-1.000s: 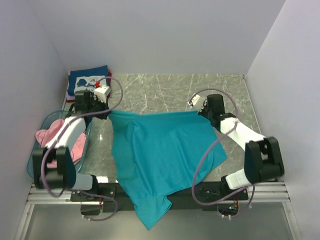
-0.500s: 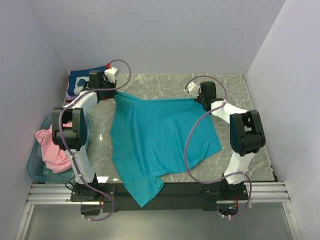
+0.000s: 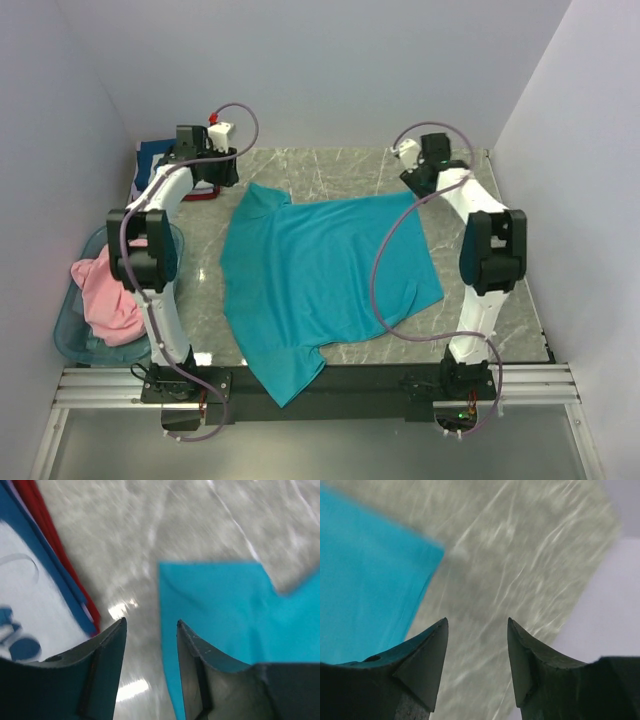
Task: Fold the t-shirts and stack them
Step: Flatten the tshirt out
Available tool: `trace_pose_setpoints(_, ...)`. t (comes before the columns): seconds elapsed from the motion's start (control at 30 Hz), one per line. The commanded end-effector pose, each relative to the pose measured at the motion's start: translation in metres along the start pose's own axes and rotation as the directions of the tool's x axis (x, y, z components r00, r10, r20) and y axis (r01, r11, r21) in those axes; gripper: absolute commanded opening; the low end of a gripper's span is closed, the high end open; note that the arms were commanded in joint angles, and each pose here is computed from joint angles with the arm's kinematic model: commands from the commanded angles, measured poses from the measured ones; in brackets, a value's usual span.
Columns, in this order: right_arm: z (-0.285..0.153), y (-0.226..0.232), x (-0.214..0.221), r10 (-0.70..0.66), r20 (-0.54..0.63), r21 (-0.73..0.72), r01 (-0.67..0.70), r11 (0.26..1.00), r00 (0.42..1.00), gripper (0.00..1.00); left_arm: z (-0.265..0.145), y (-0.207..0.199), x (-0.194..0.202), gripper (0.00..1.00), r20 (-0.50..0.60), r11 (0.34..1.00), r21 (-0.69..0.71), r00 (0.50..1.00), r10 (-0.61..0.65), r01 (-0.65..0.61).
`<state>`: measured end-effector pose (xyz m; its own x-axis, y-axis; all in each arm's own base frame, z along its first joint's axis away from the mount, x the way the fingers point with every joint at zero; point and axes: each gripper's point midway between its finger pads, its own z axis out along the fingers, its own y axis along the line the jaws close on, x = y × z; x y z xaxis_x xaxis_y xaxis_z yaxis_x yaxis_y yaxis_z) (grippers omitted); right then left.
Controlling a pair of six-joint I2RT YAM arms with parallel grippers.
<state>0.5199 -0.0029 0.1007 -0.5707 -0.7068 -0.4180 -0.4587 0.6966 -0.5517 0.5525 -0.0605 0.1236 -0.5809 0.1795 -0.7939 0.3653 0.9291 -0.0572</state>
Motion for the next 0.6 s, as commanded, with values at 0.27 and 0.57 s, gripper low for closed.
trace_pose_setpoints(0.27, -0.141, 0.107, 0.079, 0.064, -0.268, -0.576, -0.213, 0.789, 0.961, 0.53, -0.128, -0.085, 0.105, 0.48, -0.242, 0.976, 0.219, 0.969, 0.06, -0.006)
trace_pose_setpoints(0.57, -0.136, 0.155, 0.099, 0.104, -0.405, -0.564, -0.337, 0.754, 0.909, 0.52, -0.132, -0.105, 0.178, 0.5, -0.372, 0.98, 0.197, 0.922, 0.11, -0.038)
